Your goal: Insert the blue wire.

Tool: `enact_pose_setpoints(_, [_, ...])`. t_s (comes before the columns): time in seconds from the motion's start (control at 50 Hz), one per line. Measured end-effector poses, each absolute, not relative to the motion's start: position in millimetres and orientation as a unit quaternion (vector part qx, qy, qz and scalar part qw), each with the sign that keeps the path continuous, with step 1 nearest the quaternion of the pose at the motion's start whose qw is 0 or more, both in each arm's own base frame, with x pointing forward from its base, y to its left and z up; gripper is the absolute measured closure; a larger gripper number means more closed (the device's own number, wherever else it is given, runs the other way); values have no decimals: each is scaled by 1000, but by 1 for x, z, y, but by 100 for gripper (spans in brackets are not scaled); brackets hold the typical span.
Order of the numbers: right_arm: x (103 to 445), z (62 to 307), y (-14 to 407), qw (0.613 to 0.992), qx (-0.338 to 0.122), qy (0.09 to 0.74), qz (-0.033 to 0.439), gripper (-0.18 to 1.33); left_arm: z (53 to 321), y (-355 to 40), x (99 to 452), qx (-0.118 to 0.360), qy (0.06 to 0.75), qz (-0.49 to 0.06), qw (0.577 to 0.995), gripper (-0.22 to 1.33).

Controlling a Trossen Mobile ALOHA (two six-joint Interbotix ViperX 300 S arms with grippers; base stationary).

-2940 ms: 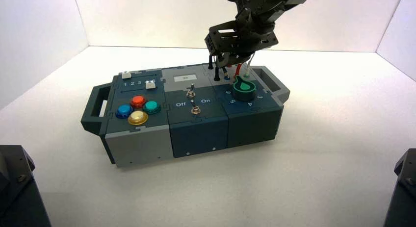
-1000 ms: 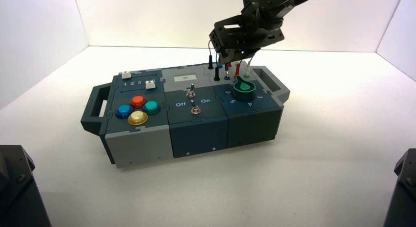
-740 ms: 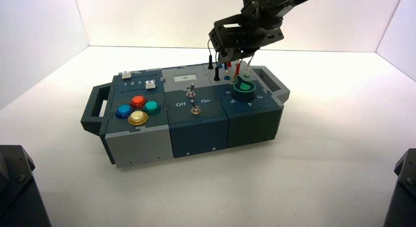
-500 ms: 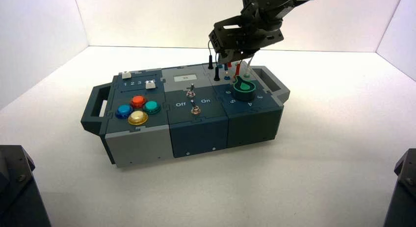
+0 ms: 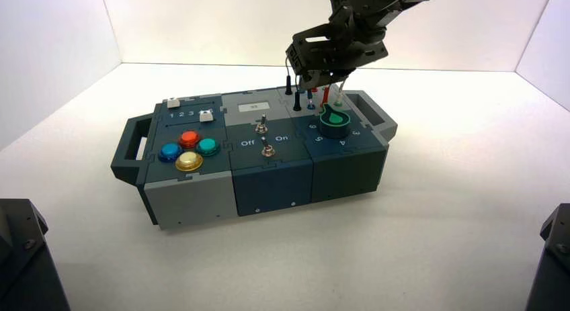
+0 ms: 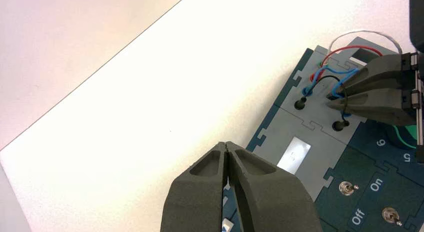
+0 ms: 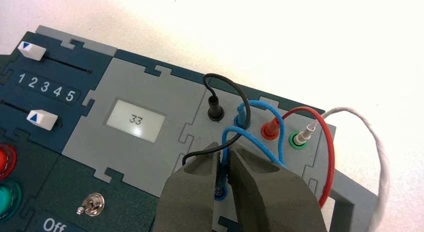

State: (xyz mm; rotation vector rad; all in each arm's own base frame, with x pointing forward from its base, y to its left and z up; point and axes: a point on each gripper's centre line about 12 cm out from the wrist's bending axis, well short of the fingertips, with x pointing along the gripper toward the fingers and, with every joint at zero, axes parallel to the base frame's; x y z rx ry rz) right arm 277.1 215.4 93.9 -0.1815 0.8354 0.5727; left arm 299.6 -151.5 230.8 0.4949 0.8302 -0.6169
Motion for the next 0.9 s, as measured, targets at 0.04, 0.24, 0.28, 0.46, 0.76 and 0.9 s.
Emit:
enact_pose_setpoints(0.04, [277, 95, 216, 870, -88, 399, 275, 114, 231, -151, 300, 234, 393, -291, 840, 127])
enact_pose_setpoints(0.24, [277, 94, 216, 866, -101, 402, 279, 114, 231, -151, 300, 234, 392, -291, 841, 128])
enact_pose_setpoints(0.28, [277, 94, 216, 865, -102, 403, 280, 114, 231, -151, 300, 234, 392, -291, 841, 127])
enact_pose_setpoints(0.46, [276, 95, 215, 859, -116, 409, 284, 114, 232, -151, 301, 233, 388, -291, 843, 127])
enact_pose_setpoints(0.76, [269, 96, 213, 844, -146, 426, 292, 114, 232, -152, 302, 232, 384, -290, 845, 127])
enact_pose_setpoints(0.9, [270, 97, 213, 840, -152, 432, 291, 114, 232, -152, 302, 233, 384, -290, 845, 128])
